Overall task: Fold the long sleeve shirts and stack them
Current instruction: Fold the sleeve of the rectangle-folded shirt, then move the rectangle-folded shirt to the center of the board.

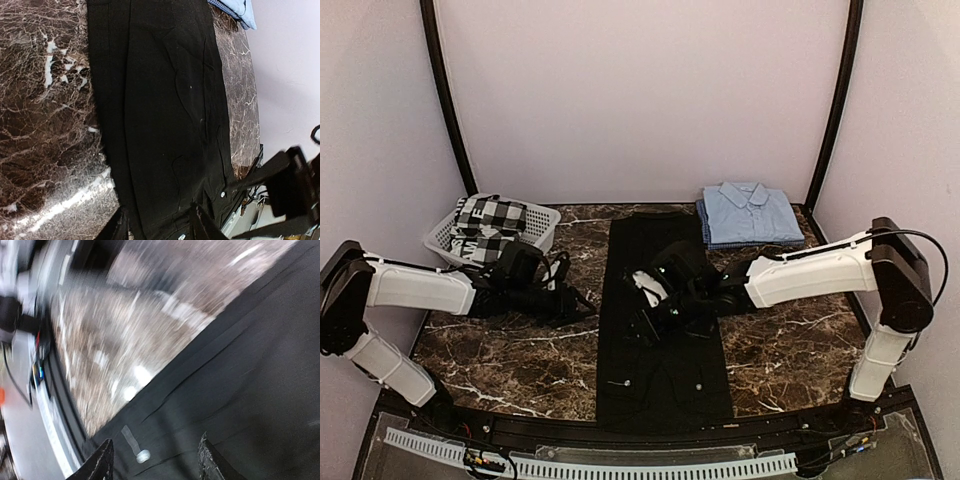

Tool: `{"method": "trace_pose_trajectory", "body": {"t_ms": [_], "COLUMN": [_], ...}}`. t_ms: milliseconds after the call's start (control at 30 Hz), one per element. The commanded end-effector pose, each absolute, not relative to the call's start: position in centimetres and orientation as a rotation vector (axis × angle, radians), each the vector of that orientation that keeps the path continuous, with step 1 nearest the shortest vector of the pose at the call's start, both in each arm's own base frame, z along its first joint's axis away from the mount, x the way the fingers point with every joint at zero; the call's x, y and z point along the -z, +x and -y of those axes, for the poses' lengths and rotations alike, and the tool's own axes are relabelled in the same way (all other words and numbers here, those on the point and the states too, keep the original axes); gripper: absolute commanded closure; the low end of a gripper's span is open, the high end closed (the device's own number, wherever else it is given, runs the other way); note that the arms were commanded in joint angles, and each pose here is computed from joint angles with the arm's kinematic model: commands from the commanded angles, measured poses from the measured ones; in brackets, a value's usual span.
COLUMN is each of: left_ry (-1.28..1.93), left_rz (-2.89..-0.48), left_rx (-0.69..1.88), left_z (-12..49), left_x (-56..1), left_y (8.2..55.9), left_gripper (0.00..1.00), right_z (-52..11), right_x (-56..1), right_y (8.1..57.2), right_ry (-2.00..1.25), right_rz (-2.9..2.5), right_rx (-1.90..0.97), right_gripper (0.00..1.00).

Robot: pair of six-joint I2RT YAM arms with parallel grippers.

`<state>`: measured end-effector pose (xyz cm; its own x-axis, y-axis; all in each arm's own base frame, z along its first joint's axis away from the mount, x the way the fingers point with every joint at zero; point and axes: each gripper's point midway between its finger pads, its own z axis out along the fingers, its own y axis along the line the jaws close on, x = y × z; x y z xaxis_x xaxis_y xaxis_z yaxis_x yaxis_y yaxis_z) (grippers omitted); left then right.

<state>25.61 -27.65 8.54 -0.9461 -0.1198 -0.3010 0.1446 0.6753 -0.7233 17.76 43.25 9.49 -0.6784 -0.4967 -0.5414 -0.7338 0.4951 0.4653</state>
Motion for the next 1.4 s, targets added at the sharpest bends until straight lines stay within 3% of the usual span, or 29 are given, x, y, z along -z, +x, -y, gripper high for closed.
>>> {"method": "trace_pose_trajectory", "body": {"t_ms": [0,267,533,800,1100,1367], "left_ry": [0.074,0.129,0.16,0.139,0.102,0.011], "left_rz": [-2.561,-2.525,-2.484,-2.448,-2.523,-2.623], "left_rx": [1.147,1.166,1.212,1.231,1.229,1.165], "left_z": [28.4,30.7,34.2,37.7,39.2,38.0], "left_x": [-9.1,-10.4,-10.8,-9.8,-5.6,-1.9], "left_y": [26.2,28.8,32.9,37.9,40.3,41.0], "left_gripper": [0.6,0.62,0.67,0.73,0.73,0.74], "right_z": [-42.7,-41.2,-41.4,-40.3,-38.8,-38.7], "right_x": [-15.6,-16.8,-14.0,-10.2,-5.3,-6.1], "right_y": [25.4,34.1,39.0,43.3,46.9,48.6], "right_ry": [-0.782,-0.567,-0.448,-0.34,-0.261,-0.276], "right_rz": [-2.283,-2.241,-2.269,-2.327,-2.417,-2.431], "right_rx": [-1.012,-1.141,-1.253,-1.282,-1.265,-1.217], "right_gripper": [0.47,0.58,0.66,0.69,0.7,0.68]}}
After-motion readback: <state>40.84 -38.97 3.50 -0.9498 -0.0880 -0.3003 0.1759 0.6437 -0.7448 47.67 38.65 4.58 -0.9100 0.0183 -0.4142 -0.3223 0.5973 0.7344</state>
